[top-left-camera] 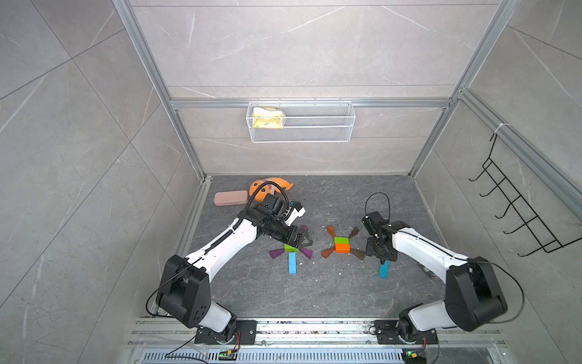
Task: Assemble a small pinwheel with building blocks
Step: Assemble the building block at the center of the board, then pick up the building block from the center of the board.
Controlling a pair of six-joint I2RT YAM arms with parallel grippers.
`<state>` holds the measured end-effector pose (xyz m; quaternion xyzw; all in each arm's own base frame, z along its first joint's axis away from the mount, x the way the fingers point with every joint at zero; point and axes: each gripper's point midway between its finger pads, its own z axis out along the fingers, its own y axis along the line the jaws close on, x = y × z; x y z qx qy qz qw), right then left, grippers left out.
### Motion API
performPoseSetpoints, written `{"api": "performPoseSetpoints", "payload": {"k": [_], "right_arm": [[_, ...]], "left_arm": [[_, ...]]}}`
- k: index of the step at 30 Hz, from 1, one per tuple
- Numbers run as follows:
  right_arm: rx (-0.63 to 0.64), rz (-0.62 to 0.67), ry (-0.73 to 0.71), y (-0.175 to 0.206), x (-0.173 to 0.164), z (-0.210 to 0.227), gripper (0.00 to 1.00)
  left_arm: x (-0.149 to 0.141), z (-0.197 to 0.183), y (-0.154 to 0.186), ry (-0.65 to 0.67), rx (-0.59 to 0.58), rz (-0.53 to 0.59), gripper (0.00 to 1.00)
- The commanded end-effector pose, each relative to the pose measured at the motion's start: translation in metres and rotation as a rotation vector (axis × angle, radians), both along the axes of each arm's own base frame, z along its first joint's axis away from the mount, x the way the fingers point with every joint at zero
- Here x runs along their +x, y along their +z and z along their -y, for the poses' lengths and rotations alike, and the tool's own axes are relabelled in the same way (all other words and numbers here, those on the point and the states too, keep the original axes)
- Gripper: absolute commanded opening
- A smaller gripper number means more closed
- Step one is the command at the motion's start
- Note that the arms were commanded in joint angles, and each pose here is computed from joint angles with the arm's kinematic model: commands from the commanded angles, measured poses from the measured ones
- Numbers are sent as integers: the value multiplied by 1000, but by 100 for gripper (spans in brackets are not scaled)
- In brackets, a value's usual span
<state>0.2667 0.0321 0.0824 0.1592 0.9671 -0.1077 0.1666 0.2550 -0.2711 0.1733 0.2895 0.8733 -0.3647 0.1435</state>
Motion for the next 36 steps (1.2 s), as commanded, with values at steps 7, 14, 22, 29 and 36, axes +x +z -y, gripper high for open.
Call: {"api": "performPoseSetpoints", "payload": {"k": [7,14,22,29,36], "right_arm": [[91,37,-71,-17,-33,8,81],[153,-37,-108,-49,-43,7,75],[168,-66,-117,-59,-46,9,69],[184,-107,-152,-65,-43,18,56],[184,-109,-154,-65,-37,25,46]], "left_arm": [[-9,7,41,-61,-126,111,100],[-52,29,57,-239,-215,110,100],[-59,32,49,-268,-156,123,100],[-59,32,47,-269,-151,113,100],[-58,33,43,-271,-144,98,100]]}}
